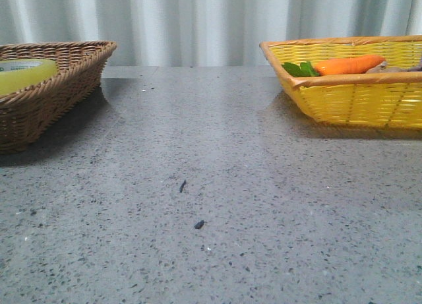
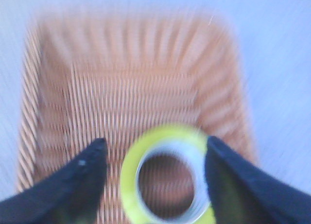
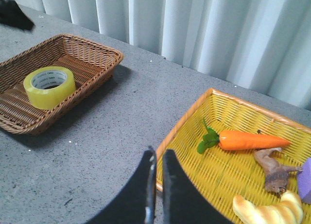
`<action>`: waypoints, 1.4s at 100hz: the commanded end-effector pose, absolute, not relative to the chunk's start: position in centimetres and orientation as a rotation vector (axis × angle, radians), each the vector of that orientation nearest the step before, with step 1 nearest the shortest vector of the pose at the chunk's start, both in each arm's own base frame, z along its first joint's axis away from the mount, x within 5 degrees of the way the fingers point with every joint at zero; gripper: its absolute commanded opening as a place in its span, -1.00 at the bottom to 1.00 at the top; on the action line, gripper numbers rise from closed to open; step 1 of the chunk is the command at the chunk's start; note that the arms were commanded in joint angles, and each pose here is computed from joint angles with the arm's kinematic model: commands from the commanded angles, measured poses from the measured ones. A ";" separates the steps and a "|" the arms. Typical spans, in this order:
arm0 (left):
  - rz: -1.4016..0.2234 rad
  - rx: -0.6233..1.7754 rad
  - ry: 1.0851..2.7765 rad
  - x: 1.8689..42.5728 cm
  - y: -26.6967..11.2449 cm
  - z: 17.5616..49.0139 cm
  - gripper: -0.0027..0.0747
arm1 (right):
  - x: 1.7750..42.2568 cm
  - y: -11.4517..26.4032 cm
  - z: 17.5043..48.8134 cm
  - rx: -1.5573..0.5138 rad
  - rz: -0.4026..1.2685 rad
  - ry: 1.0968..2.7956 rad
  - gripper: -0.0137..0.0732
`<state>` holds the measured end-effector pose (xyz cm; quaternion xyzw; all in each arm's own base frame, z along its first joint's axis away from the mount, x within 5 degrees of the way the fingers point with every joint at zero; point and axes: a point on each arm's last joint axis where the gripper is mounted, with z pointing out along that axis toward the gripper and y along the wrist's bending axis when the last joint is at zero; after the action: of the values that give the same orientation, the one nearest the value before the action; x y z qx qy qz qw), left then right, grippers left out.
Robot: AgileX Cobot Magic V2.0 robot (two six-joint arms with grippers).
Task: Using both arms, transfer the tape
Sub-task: 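Lift the tape roll with the left gripper into the brown basket, then release the tape roll and raise the left gripper away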
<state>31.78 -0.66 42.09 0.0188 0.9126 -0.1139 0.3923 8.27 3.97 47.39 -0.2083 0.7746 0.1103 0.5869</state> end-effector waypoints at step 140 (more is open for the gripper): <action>-0.274 0.231 1.489 0.5 -1.6 33.8 -0.98 | 1.0 -0.1 37.1 -0.403 0.134 1.321 -0.83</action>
<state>0.51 -1.85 32.44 0.1071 0.7068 -0.1389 0.6853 1.11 -0.08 35.71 -0.1897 0.6449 0.0674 0.7373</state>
